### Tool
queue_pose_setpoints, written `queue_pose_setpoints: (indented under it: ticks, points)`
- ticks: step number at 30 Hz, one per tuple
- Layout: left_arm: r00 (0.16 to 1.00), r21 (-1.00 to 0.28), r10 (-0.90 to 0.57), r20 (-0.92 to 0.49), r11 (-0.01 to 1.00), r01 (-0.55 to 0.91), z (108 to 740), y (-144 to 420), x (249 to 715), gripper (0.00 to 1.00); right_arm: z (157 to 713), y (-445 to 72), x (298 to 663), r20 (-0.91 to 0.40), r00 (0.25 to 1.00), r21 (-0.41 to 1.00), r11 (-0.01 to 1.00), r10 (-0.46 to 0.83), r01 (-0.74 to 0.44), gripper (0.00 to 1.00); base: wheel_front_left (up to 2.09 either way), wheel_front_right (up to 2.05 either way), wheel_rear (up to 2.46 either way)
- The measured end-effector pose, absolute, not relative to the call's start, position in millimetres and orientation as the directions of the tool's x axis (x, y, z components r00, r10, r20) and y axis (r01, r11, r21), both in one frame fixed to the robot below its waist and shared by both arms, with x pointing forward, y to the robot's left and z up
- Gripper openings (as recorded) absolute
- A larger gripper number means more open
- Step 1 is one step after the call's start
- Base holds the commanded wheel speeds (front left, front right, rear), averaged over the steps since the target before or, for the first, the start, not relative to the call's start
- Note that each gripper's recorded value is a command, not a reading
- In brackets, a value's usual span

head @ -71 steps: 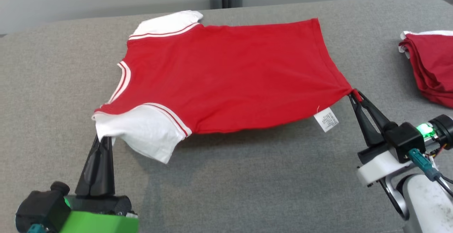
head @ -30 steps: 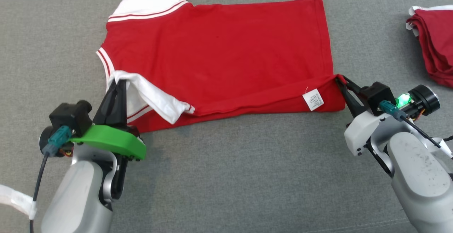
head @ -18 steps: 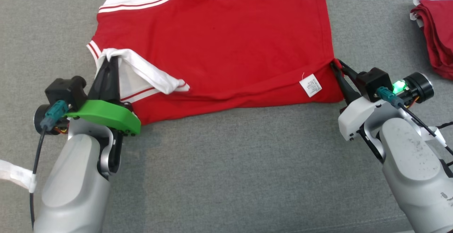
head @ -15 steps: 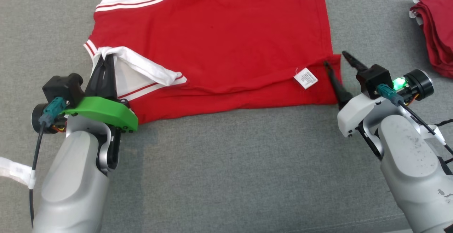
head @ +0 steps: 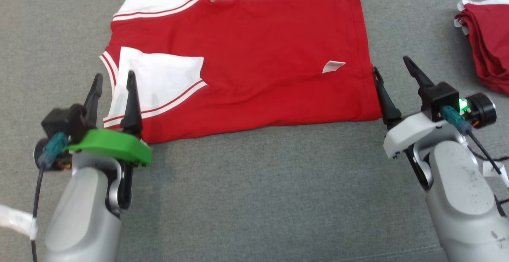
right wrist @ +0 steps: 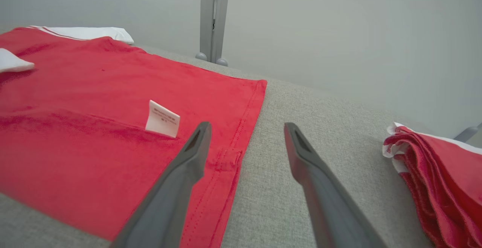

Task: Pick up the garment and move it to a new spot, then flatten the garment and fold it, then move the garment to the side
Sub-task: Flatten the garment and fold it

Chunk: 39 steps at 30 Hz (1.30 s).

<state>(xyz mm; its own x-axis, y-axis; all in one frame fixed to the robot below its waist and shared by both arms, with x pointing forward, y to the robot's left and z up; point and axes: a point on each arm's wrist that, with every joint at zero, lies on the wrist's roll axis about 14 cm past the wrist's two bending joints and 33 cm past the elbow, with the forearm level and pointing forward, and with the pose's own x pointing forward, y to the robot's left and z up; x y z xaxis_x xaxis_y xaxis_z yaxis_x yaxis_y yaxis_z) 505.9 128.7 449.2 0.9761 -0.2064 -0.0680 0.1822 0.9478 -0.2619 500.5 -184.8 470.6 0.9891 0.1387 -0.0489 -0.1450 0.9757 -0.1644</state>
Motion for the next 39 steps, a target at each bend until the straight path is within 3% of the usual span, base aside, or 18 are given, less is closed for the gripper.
queue_pose_setpoints:
  ticks: [6,16,25,34,36,37,38,39]
  points:
    - [0.984,-0.323,-0.141,-0.112,0.941,0.098,438,148,465,1.0,474,-188,471,-0.033,0.996,-0.098,0.991,0.089,-0.092,1.0,0.0,0.0,0.0]
    - [0.941,-0.457,-0.093,-0.325,0.887,-0.07,404,159,411,1.0,480,-184,432,-0.035,0.997,-0.006,0.998,0.066,-0.066,1.0,0.0,0.0,0.0]
    - [0.905,-0.569,-0.115,-0.41,0.807,-0.155,384,149,413,1.0,472,-175,429,-0.061,0.994,0.035,0.996,0.089,-0.087,1.0,0.0,0.0,0.0]
    - [0.916,-0.655,-0.125,-0.382,0.736,-0.172,385,145,446,1.0,458,-182,432,-0.104,0.992,0.029,0.997,0.071,-0.069,1.0,0.0,0.0,0.0]
    - [0.92,-0.662,-0.124,-0.372,0.73,-0.169,386,145,453,0.8,453,-184,431,-0.119,0.991,0.032,0.997,0.066,-0.063,1.0,0.0,0.0,0.0]
    - [0.921,-0.665,-0.123,-0.37,0.727,-0.17,386,145,455,0.54,450,-185,430,-0.13,0.989,0.037,0.997,0.065,-0.06,1.0,0.0,0.0,0.0]
    - [0.922,-0.667,-0.124,-0.366,0.726,-0.167,386,144,457,0.4,447,-185,430,-0.139,0.988,0.041,0.997,0.065,-0.06,1.0,0.0,0.0,0.0]
    - [0.925,-0.669,-0.122,-0.36,0.725,-0.164,387,144,459,0.34,445,-185,431,-0.146,0.987,0.051,0.997,0.063,-0.056,1.0,0.0,0.0,0.0]
